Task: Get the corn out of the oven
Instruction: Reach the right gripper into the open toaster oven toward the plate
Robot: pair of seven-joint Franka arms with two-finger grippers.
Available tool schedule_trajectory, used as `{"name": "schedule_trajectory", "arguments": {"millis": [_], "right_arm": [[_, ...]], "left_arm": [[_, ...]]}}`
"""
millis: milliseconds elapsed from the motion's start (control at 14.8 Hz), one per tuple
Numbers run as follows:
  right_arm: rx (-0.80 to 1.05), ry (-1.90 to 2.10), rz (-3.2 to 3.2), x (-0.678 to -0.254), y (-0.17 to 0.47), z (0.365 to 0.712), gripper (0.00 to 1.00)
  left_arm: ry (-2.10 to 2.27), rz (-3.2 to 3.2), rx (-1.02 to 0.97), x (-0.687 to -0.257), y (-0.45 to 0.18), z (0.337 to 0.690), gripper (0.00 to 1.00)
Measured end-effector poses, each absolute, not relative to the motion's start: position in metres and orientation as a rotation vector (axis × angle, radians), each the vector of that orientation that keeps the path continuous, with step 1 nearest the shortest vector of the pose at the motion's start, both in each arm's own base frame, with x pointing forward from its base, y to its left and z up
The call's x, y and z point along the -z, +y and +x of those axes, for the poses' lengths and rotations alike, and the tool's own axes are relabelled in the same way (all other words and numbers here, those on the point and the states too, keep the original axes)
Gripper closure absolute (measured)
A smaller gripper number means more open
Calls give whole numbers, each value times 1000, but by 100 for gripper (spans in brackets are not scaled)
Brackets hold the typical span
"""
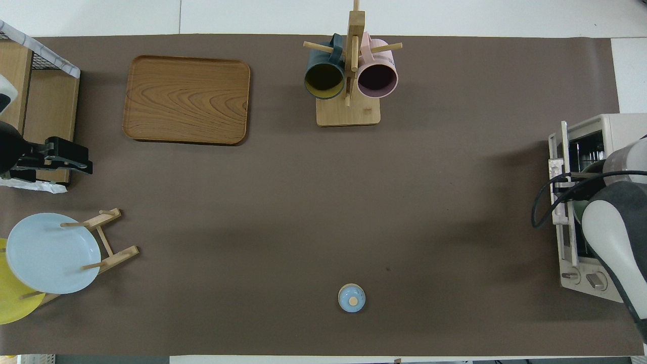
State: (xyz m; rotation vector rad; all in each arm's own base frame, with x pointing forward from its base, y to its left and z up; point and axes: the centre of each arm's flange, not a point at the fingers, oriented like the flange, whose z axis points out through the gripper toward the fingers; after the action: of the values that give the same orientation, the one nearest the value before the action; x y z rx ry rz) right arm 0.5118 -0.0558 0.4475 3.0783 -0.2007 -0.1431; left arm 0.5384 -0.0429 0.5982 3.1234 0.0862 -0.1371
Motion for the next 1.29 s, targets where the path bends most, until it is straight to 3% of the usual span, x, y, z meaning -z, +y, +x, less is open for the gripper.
{"name": "schedule_trajectory", "arguments": {"millis": [881,1288], "right_arm": [[55,-74,3140,-325,5,531,99],[69,-90,3140,-311,7,533,99]], "left_arm": [[86,3123,137,-598,-43,538,0],[86,3123,137,-598,-43,538,0]]}}
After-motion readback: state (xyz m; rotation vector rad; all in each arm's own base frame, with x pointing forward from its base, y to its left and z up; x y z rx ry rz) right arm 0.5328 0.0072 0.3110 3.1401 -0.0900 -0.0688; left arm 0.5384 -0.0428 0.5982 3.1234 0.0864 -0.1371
